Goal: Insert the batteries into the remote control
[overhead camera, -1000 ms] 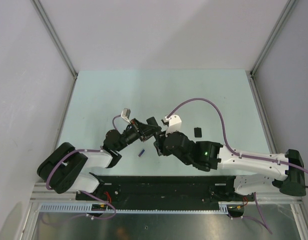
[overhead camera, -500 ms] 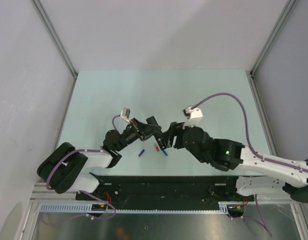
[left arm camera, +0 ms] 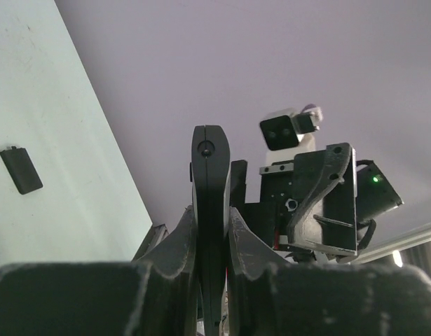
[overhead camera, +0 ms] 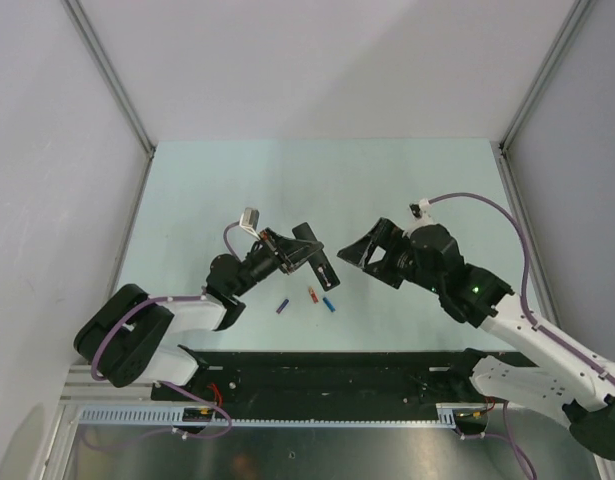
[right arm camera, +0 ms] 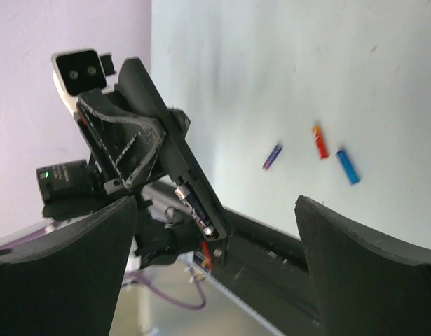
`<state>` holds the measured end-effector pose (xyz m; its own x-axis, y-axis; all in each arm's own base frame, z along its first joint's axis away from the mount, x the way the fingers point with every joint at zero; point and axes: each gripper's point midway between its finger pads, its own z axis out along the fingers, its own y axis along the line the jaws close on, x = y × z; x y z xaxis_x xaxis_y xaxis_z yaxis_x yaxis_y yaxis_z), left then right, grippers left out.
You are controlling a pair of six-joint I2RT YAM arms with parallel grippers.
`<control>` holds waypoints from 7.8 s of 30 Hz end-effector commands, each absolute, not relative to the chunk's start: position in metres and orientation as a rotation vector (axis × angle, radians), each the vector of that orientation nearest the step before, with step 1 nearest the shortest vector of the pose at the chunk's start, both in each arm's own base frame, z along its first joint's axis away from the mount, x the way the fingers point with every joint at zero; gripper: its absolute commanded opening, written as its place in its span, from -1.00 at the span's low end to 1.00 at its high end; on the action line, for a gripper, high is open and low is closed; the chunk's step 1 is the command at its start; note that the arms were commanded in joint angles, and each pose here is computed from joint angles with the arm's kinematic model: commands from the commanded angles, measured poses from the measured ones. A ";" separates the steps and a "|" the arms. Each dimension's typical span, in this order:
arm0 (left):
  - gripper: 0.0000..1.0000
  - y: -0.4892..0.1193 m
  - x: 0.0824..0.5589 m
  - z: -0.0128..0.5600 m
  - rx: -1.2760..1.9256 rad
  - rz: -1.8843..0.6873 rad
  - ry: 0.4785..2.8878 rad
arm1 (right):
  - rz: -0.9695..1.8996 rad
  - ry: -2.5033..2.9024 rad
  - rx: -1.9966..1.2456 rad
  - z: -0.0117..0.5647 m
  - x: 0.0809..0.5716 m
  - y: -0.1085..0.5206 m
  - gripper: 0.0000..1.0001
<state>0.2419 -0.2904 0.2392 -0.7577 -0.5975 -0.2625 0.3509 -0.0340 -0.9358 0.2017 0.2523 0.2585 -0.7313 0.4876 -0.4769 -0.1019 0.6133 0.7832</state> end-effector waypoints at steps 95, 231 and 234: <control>-1.00 -0.282 0.245 0.288 -0.184 -1.894 1.411 | 1.482 2.366 0.389 0.195 0.187 0.318 -0.03; -1.00 -0.207 0.152 0.186 -0.160 -1.827 1.701 | 0.220 2.447 -1.068 0.022 0.209 0.271 -1.00; -1.00 -0.208 0.150 0.188 -0.144 -1.835 1.698 | 0.210 2.418 -1.040 0.032 0.216 0.269 -1.00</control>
<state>0.1654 -0.2081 0.2319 -0.7483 -0.5452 -0.3778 0.4427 0.0136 -0.8966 0.2135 0.2775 0.0206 -0.5911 -0.6269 -0.5076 -0.7139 0.6995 -0.0326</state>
